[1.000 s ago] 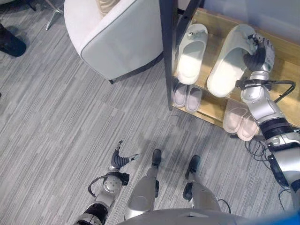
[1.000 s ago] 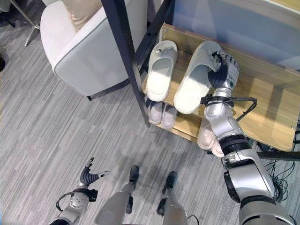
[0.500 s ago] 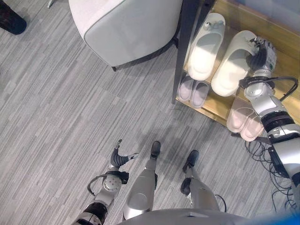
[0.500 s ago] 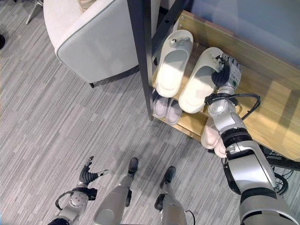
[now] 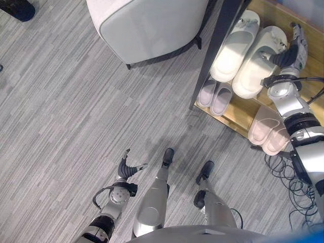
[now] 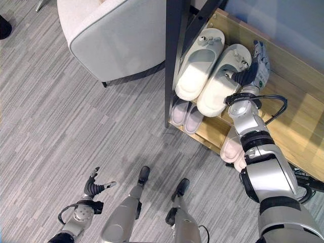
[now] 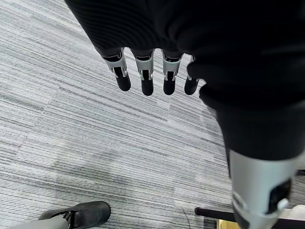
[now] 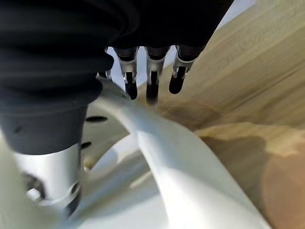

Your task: Arrange the slippers neatly on the shoe rack.

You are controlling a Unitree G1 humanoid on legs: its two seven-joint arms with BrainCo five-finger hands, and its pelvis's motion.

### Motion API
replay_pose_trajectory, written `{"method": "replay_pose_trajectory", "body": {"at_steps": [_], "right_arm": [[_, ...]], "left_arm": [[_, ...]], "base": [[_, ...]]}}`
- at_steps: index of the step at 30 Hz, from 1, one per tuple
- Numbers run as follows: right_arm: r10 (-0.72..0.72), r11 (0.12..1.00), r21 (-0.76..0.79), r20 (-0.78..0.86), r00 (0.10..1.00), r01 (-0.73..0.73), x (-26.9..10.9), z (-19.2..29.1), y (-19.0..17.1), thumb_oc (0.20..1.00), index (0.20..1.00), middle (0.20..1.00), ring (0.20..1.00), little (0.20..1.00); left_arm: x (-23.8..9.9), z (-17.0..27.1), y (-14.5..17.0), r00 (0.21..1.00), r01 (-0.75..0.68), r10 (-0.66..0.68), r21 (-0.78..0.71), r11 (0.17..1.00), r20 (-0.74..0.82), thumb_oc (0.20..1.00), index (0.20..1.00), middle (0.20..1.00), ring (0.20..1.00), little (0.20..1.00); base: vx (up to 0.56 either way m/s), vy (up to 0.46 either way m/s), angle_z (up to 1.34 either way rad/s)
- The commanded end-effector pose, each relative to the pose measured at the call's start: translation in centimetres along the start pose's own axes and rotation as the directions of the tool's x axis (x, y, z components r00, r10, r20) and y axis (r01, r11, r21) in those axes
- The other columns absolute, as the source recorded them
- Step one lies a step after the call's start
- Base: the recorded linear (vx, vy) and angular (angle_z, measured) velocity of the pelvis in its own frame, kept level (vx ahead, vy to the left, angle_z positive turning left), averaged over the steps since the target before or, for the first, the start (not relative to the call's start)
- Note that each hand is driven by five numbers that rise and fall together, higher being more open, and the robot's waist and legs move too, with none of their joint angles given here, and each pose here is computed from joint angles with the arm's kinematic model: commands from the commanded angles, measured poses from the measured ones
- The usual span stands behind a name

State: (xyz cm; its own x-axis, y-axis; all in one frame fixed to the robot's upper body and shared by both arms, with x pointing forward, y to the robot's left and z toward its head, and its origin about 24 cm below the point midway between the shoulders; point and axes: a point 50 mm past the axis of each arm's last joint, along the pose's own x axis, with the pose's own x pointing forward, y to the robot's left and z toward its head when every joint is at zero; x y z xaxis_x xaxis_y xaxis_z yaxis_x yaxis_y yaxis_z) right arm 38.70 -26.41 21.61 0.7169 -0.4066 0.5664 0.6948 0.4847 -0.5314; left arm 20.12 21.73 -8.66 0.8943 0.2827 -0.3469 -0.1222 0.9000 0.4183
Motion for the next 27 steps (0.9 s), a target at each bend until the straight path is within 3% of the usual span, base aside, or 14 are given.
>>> {"method": "replay_pose_trajectory", "body": {"at_steps": [1,9,14,15,17,22,27], "right_arm": [[-0.073,0.997,-0.035,0.065,0.995,0.075,1.4,1.0,-1.8,1.000,1.000,1.000,1.000,1.000],[-0.116,0.993,-0.011,0.016,0.993,0.116,0.3,0.2,-1.4,1.000,1.000,1.000,1.000,1.000],[-0.048,0.986,0.152,-0.106,0.993,0.063,-2.6,-1.5,0.7,1.000,1.000,1.000,1.000,1.000],[0.069,0.944,0.331,-0.234,0.970,0.012,-6.0,-3.3,3.0,1.000,1.000,1.000,1.000,1.000],[0.245,0.869,0.491,-0.328,0.912,-0.057,-11.6,-5.9,5.1,1.000,1.000,1.000,1.000,1.000],[0.361,0.802,0.597,-0.460,0.811,-0.017,-18.6,-10.3,4.4,1.000,1.000,1.000,1.000,1.000],[0.407,0.803,0.596,-0.534,0.741,-0.012,-22.3,-12.8,3.5,1.000,1.000,1.000,1.000,1.000]], "left_arm": [[0.2,-0.1,1.2,0.999,-0.042,0.041,0.011,0.999,0.013,1.000,1.000,1.000,1.000,1.000],[-0.5,-1.5,0.7,0.998,-0.029,0.029,0.011,1.000,-0.063,1.000,1.000,1.000,1.000,1.000],[-1.6,-3.7,0.3,0.984,0.003,-0.001,0.013,1.000,-0.178,1.000,1.000,1.000,1.000,1.000],[-2.9,-5.9,0.3,0.958,0.030,-0.019,0.035,0.999,-0.287,1.000,1.000,1.000,1.000,1.000],[-4.4,-8.3,1.0,0.916,0.036,-0.001,0.081,0.996,-0.402,1.000,1.000,1.000,1.000,1.000],[-6.2,-10.7,1.9,0.850,0.013,0.032,0.083,0.996,-0.526,1.000,1.000,1.000,1.000,1.000],[-6.9,-11.3,1.7,0.819,0.015,0.020,0.055,0.998,-0.573,1.000,1.000,1.000,1.000,1.000]], "base": [[0.00,0.000,0.00],[0.00,0.001,-0.01],[0.04,-0.003,-0.09],[0.13,0.003,-0.16],[0.12,-0.008,-0.11],[0.00,-0.021,-0.16],[-0.04,-0.019,-0.11]]}}
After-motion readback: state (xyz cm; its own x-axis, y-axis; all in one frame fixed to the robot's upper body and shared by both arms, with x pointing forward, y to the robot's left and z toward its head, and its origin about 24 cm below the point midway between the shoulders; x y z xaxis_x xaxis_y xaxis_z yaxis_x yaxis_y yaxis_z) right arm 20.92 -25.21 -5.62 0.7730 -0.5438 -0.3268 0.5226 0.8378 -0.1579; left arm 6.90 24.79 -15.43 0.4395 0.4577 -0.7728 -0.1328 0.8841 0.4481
